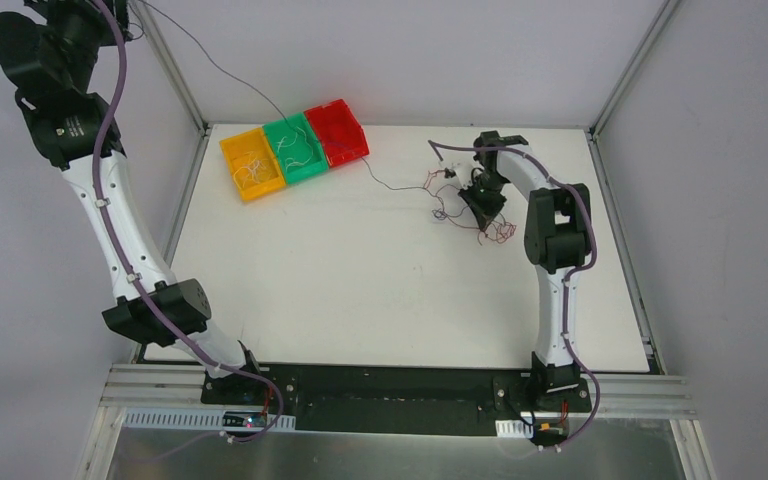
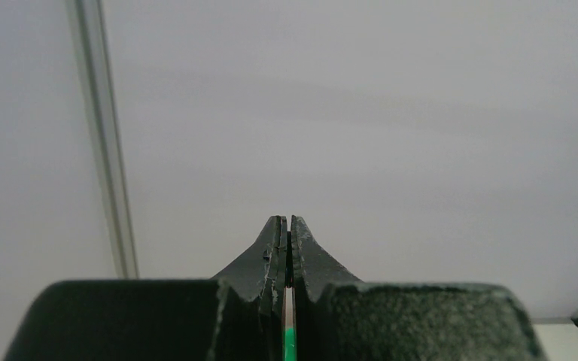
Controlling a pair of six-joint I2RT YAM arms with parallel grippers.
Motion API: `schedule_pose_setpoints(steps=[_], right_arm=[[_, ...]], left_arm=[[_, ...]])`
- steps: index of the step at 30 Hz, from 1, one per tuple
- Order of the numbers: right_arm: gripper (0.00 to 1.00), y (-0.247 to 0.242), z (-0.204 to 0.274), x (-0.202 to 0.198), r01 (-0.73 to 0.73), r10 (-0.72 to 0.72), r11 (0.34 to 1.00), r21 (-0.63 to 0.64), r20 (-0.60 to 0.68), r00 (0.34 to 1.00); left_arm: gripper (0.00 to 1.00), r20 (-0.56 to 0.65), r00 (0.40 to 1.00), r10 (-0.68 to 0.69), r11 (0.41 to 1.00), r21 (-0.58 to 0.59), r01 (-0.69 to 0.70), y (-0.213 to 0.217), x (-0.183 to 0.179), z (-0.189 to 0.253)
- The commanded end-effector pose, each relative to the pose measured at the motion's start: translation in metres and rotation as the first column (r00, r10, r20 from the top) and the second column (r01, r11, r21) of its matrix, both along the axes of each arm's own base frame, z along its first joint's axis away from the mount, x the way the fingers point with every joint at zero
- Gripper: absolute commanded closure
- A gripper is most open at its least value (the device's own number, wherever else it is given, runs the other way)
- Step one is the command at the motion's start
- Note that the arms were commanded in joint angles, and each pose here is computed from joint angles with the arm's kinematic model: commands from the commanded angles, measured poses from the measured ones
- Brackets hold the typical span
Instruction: Untangle the cables
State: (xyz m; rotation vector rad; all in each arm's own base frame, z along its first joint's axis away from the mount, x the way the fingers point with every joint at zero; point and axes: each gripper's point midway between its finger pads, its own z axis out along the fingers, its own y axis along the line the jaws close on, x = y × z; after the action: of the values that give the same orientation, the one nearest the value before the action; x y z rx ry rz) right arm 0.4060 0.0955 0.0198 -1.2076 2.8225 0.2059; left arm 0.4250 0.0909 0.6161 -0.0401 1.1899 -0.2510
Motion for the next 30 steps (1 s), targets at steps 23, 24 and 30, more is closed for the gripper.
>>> schedule_pose_setpoints(steps=[23, 24, 30], right_arm=[[1.00, -0.070, -0.003, -0.113, 0.241, -0.326, 0.941, -0.239, -0.435, 0.839], [1.00, -0.062, 0.003, -0.108, 0.259, -0.316, 0.948, -0.187, -0.428, 0.847], [1.00, -0.012, 0.050, -0.072, 0.292, -0.254, 0.950, 0.109, -0.270, 0.929]], left_arm=[[1.00, 0.016, 0.967, 0.253, 0.965, 0.069, -0.253, 0.052, -0.058, 0.028], [1.00, -0.022, 0.995, 0.101, 0.994, 0.038, -0.100, 0.029, -0.051, 0.019], [1.00, -0.300, 0.739, -0.603, 0.794, -0.137, 0.593, -0.134, -0.039, -0.118]])
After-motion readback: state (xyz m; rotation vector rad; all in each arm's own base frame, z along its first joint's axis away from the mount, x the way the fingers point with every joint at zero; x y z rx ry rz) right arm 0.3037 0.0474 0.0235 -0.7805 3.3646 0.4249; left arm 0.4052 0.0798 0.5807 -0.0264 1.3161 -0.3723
